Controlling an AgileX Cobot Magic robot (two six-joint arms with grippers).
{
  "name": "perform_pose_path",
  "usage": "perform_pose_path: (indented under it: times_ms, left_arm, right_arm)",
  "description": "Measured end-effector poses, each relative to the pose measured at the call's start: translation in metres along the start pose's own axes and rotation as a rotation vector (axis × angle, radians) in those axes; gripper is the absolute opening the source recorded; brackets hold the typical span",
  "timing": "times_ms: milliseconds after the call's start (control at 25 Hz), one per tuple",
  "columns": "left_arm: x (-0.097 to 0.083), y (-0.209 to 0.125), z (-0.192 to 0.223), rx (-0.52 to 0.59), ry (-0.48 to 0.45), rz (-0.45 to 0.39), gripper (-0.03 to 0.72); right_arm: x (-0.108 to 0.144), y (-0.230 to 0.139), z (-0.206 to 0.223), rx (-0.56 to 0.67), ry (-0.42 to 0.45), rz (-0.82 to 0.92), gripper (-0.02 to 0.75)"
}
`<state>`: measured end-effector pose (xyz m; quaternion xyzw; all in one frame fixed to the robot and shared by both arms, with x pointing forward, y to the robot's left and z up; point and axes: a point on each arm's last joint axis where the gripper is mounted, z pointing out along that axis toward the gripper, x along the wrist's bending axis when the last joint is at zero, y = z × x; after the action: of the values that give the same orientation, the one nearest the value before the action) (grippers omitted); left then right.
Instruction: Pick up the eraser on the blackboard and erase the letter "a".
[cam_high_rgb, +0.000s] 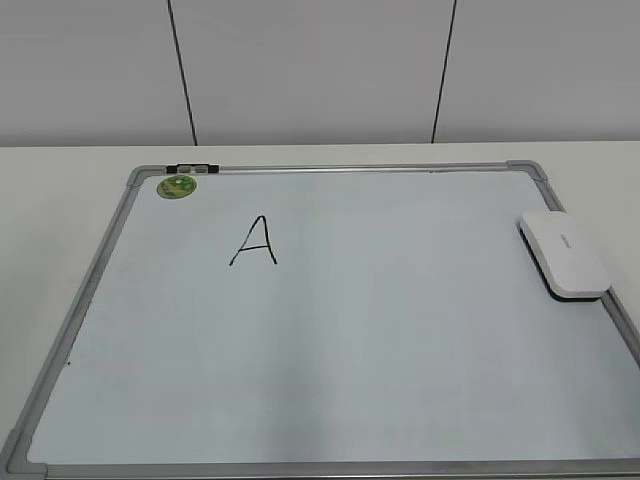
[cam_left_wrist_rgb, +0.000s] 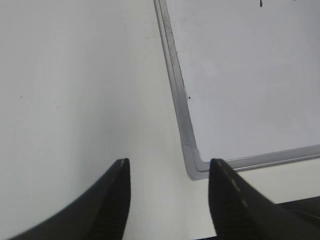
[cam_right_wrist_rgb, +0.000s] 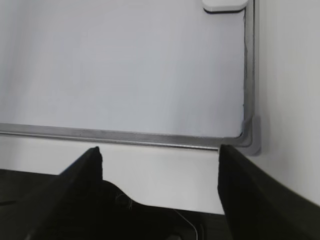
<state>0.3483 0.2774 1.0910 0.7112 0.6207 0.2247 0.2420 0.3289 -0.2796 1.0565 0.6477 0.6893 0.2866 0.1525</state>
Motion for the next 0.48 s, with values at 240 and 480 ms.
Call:
perform_pose_path:
  times_ms: [240,480]
  left_arm:
    - [0.008,-0.050,-0.008,-0.062,-0.008,0.048,0.367]
    - [0.011,-0.074,-0.017,-0.154,-0.041,0.052,0.352]
  right_arm:
    - [0.001,-0.031,-0.007,-0.004,0.001,0.018,0.534]
    - [-0.001,-0.042,-0.016,-0.045,-0.025,-0.008,0.534]
